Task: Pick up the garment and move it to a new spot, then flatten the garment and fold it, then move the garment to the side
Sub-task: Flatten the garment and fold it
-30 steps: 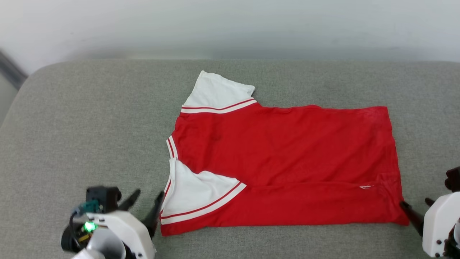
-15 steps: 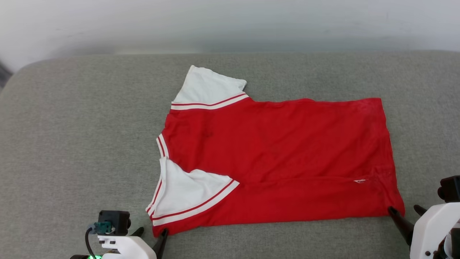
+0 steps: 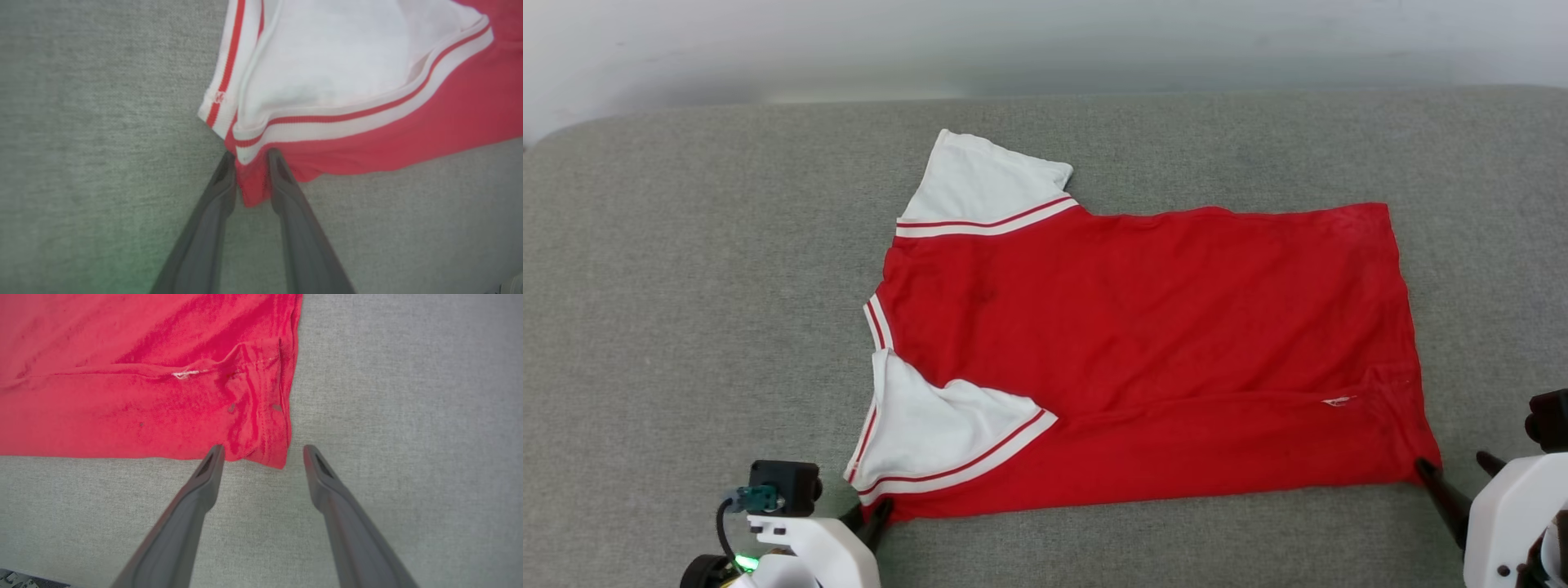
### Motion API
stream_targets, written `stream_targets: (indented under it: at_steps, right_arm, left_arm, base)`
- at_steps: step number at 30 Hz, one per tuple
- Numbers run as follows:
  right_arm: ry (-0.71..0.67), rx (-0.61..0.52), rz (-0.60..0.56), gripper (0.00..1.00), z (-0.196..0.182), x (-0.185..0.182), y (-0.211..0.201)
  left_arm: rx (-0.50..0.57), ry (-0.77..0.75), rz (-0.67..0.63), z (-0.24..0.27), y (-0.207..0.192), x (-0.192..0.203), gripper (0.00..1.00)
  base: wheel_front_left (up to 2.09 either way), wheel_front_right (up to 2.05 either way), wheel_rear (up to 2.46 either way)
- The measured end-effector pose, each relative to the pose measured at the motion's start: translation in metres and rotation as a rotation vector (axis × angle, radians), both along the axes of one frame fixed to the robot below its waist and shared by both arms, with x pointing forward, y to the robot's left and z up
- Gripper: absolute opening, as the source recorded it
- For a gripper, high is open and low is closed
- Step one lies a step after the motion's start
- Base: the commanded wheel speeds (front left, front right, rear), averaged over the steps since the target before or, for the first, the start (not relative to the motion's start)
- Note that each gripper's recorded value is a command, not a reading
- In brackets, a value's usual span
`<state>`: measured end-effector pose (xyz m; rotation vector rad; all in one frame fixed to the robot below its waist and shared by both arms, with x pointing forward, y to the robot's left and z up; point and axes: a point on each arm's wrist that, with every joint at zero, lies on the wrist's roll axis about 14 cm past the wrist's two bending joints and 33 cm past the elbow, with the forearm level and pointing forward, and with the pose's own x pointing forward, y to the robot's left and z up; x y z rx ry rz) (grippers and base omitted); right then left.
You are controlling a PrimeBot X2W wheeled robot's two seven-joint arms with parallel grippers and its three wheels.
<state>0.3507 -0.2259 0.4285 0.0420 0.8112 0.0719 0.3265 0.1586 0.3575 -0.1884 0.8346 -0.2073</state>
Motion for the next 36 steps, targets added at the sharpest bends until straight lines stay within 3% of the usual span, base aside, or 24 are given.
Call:
stream_targets:
  at_steps: [7, 15, 26, 27, 28, 29, 30, 36]
  right_arm:
    - [-0.010, -0.046, 0.026, 1.00, 0.002, 0.008, -0.004]
    - [0.099, -0.085, 0.029, 1.00, -0.028, 0.011, -0.006]
    - [0.193, -0.108, 0.067, 1.00, -0.063, 0.014, 0.004]
    - [0.225, -0.103, 0.076, 0.96, -0.072, 0.010, 0.005]
    - [0.234, -0.105, 0.079, 0.47, -0.074, 0.010, 0.005]
    - [0.239, -0.102, 0.079, 0.13, -0.075, 0.009, 0.005]
    - [0.242, -0.101, 0.079, 0.00, -0.076, 0.009, 0.004]
    - [0.213, -0.084, 0.054, 0.00, -0.067, 0.009, -0.001]
  left_arm:
    - [-0.022, -0.087, -0.003, 0.017, -0.004, 0.004, 0.00]
    - [-0.103, -0.276, 0.011, 0.067, -0.012, 0.022, 0.00]
    - [-0.091, -0.308, 0.021, 0.078, -0.007, 0.024, 0.00]
    - [-0.100, -0.291, 0.019, 0.074, -0.009, 0.022, 0.00]
    - [-0.098, -0.283, 0.019, 0.072, -0.009, 0.021, 0.00]
    - [-0.095, -0.278, 0.016, 0.070, -0.008, 0.020, 0.00]
    - [-0.091, -0.272, 0.016, 0.068, -0.007, 0.019, 0.00]
    - [-0.060, -0.226, 0.001, 0.060, -0.001, 0.010, 0.00]
  base:
    - [0.00, 0.00, 0.00]
    - [0.00, 0.00, 0.00]
    - [0.00, 0.00, 0.00]
    - [0.00, 0.00, 0.00]
    - [0.00, 0.00, 0.00]
    - [0.00, 0.00, 0.00]
    - [0.00, 0.00, 0.00]
    - [0.00, 0.00, 0.00]
